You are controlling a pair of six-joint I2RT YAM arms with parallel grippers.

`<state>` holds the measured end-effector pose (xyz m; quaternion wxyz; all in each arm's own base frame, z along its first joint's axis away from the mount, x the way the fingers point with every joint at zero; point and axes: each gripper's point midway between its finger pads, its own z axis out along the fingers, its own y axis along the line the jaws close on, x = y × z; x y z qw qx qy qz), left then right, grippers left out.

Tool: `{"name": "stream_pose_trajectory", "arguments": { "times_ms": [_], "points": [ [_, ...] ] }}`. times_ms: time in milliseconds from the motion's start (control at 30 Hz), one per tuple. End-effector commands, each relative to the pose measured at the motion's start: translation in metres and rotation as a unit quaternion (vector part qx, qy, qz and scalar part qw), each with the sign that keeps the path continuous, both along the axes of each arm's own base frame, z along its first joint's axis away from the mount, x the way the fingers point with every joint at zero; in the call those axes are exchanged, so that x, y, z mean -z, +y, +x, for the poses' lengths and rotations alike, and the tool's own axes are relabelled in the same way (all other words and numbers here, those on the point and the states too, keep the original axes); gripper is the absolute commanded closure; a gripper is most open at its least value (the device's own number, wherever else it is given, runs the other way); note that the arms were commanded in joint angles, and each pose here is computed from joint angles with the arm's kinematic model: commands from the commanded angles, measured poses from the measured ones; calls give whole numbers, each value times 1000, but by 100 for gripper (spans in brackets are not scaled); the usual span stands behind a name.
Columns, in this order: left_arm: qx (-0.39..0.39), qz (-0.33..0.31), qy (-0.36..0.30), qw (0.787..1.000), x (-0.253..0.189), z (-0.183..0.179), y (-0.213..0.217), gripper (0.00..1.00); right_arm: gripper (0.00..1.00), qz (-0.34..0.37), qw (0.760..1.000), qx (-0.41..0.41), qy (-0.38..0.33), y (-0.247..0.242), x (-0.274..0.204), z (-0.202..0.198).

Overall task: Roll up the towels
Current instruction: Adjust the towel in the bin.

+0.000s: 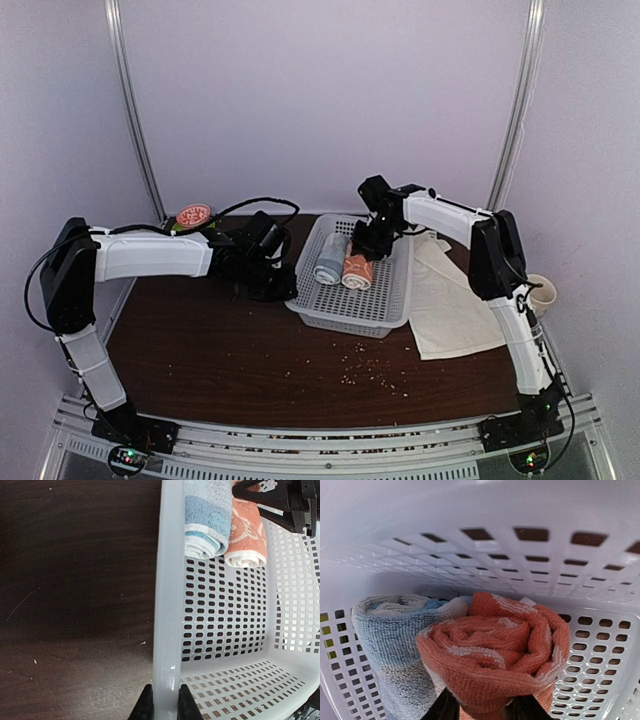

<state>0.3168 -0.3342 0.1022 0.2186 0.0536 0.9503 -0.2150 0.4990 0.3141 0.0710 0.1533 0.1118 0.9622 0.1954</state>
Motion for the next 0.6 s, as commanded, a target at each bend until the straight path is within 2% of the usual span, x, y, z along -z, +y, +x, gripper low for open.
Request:
{"name": "stream_pose_trajectory", "arguments": {
  "times_ms": [0, 267, 567],
  "points": [
    [40, 7, 32, 999, 17, -21, -13, 100, 63, 64, 998, 3, -8, 38, -9, 3],
    [39, 9, 32, 999, 19, -21, -12, 100, 62, 60, 998, 0, -1, 40, -5, 1],
    [24, 18, 34, 999, 24, -22, -5, 100, 48, 7, 1000, 7, -11, 10, -5, -4]
  ]
}}
